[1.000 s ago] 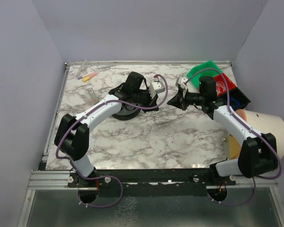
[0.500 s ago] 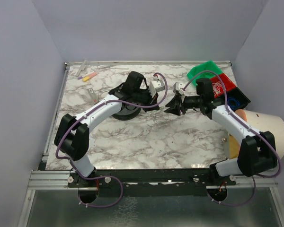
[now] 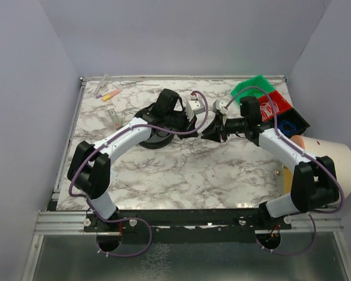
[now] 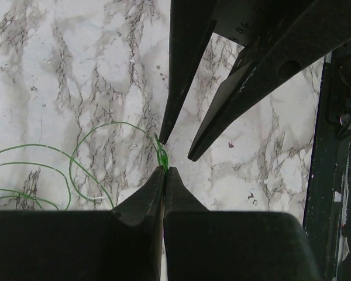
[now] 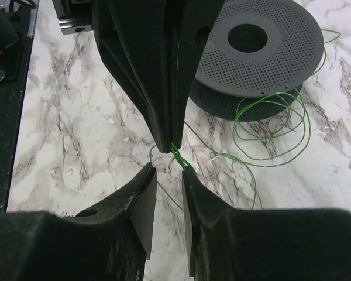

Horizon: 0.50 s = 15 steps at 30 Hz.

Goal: Wrap the cables

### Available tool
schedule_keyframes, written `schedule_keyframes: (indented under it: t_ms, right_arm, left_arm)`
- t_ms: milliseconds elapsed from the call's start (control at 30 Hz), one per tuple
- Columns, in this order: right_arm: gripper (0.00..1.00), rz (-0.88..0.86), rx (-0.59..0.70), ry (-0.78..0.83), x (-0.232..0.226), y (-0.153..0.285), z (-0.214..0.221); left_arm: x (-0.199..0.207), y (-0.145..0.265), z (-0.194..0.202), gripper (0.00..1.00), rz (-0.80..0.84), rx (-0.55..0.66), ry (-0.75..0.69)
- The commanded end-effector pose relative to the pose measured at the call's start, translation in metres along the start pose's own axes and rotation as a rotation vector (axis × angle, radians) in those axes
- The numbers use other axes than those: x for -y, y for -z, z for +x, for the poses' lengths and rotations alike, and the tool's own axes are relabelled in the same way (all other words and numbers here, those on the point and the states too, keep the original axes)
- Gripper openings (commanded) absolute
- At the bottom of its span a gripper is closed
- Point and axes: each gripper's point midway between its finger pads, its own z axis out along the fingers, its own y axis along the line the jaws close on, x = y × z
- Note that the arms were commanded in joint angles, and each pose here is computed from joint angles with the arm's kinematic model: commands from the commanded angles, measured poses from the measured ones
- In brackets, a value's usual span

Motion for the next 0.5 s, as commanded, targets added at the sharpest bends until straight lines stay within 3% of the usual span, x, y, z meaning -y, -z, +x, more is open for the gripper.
schedule_keyframes:
  t_ms: [0, 467]
  right_arm:
    - [0.3, 0.006, 0.018, 0.028, 0.003, -0.003, -0.005]
    - [0.41, -0.074, 0.049, 0.189, -0.024, 0.01, -0.026]
  left_arm:
    - [0.007, -0.004, 0.001, 0.0, 0.031, 0.004, -0.007]
    - [0.012, -0.008, 0.011, 0.0, 0.053, -0.044, -0.012]
